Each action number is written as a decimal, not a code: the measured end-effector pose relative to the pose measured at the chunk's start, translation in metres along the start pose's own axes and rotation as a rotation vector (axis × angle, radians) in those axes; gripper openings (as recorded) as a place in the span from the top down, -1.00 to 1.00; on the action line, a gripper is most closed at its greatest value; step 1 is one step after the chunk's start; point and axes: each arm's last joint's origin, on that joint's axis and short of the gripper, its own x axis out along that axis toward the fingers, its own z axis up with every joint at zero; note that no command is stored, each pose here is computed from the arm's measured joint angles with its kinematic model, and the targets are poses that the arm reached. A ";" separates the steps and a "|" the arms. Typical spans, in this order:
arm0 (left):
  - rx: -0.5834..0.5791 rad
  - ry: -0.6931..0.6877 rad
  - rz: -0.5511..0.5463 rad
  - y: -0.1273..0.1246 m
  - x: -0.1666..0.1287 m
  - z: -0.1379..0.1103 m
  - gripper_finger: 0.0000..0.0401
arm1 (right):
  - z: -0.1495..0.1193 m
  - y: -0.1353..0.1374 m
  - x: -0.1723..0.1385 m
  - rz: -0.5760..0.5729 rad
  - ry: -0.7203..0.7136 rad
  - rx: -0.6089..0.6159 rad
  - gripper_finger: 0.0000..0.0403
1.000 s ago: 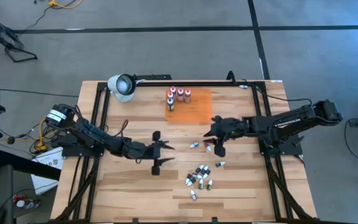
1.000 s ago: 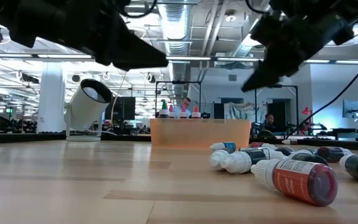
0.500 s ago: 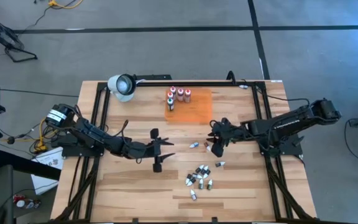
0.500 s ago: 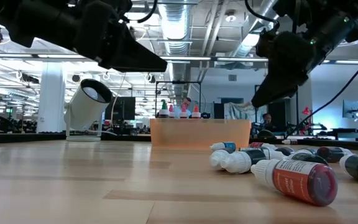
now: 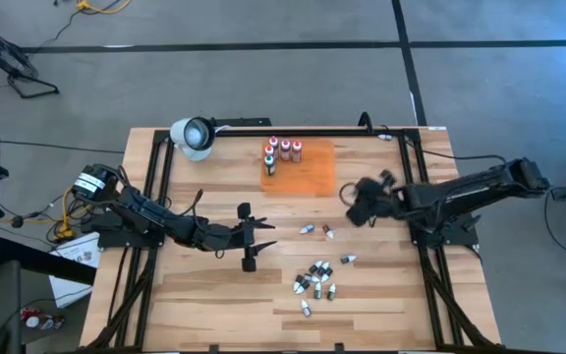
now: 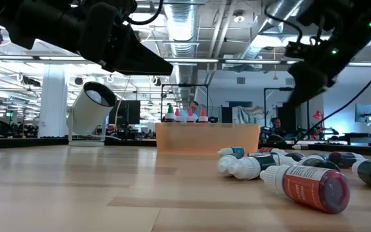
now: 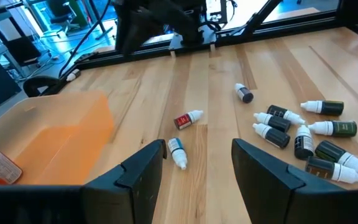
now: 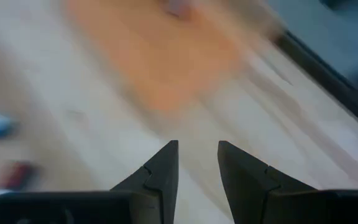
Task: Pick & Place food coloring
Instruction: Put the black small food coloring bottle into the orange bin
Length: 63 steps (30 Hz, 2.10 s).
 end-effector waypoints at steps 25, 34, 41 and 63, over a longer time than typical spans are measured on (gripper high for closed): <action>-0.044 -0.041 0.029 0.007 0.003 0.004 0.07 | 0.016 -0.163 0.075 -0.188 0.325 0.522 0.47; -0.038 -0.029 0.025 0.006 0.003 0.003 0.07 | 0.067 -0.185 0.104 -0.208 0.300 0.542 0.37; -0.038 -0.009 0.018 0.006 0.003 0.001 0.07 | 0.072 -0.209 0.121 -0.268 0.415 0.586 0.10; -0.022 0.021 0.022 0.006 0.003 -0.002 0.07 | 0.063 -0.224 0.160 -0.397 0.521 0.800 0.02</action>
